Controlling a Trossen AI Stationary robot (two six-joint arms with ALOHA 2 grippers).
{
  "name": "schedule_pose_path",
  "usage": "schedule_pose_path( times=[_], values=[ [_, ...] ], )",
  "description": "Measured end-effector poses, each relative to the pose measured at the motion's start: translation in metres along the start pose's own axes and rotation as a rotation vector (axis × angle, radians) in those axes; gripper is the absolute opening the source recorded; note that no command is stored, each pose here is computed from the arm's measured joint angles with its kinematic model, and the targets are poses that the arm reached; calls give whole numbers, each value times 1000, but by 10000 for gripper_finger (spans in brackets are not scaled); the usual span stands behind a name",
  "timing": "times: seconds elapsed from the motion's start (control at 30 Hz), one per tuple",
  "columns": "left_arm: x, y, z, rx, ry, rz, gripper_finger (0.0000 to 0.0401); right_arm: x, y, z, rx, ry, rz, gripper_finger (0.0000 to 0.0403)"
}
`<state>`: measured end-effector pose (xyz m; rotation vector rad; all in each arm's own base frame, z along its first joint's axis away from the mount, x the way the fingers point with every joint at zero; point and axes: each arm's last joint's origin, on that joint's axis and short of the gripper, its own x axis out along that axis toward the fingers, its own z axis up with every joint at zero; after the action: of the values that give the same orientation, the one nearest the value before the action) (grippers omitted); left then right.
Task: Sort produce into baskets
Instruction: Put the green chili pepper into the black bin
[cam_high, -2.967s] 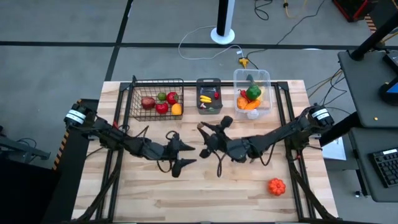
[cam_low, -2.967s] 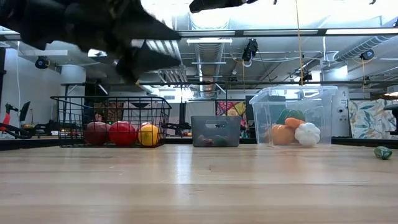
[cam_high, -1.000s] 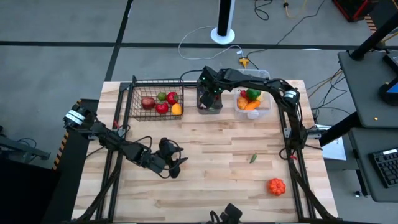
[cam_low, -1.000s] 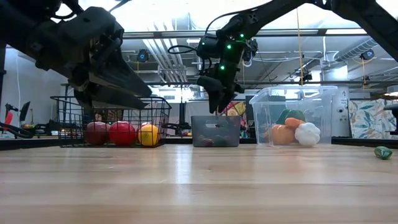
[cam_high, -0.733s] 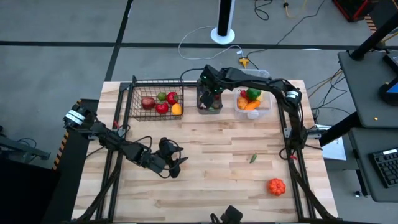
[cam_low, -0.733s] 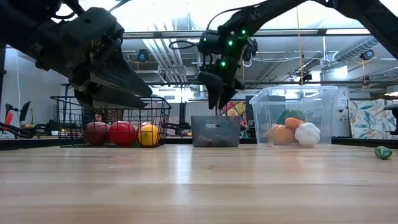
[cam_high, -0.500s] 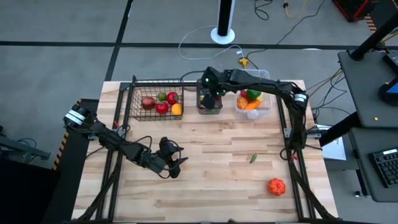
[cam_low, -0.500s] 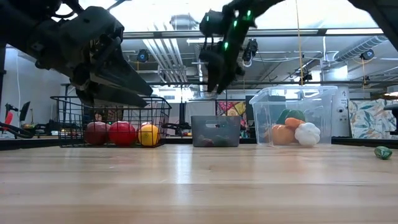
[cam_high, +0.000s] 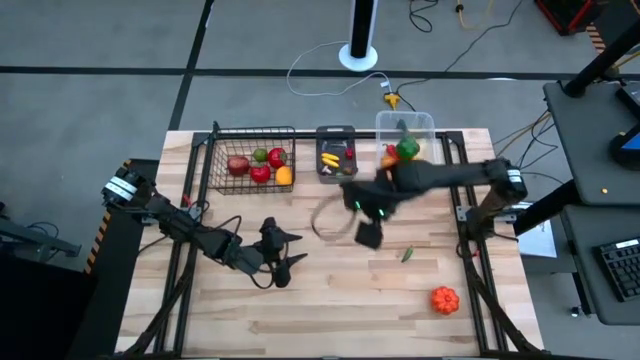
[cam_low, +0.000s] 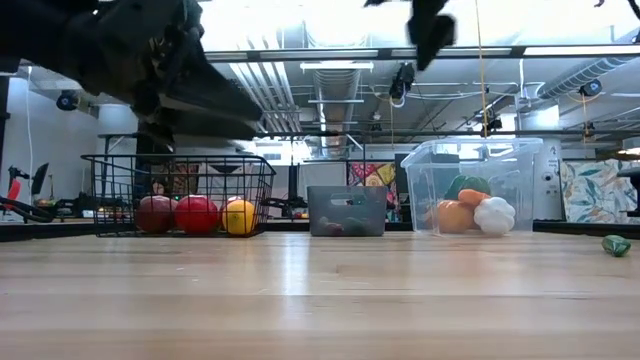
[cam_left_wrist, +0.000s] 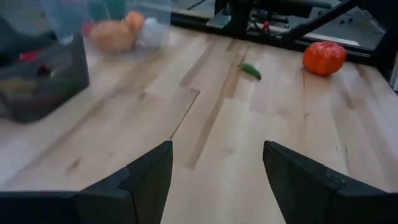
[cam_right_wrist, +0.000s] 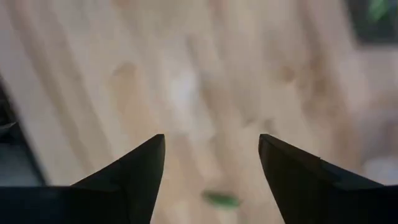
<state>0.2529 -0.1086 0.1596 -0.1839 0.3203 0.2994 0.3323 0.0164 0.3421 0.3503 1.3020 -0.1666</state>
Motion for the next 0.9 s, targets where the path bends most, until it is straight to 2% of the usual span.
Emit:
schedule_pose_path(
  times=[0.17, 0.3, 0.47, 0.63, 0.67, 0.83, 0.9],
  values=[
    [2, -7, 12, 81, -38, -15, 232, -4, 42, -38, 91, 49, -5, 272],
    [4, -16, 27, 156, -74, -26, 232, 3, 59, -66, 199, 75, -59, 294],
    [5, -26, 45, 240, -108, -33, 232, 21, 64, -97, 293, 125, -153, 310],
    [5, -36, 58, 321, -83, -30, 232, 41, 52, -118, 343, 166, -234, 312],
    [5, -38, 61, 342, -68, -27, 232, 45, 50, -121, 298, 181, -247, 310],
    [3, -47, 80, 461, 55, -2, 232, 77, 43, -144, -109, 287, -268, 294],
    [1, -49, 87, 497, 98, 8, 232, 94, 39, -149, -187, 302, -251, 286]
  ],
)
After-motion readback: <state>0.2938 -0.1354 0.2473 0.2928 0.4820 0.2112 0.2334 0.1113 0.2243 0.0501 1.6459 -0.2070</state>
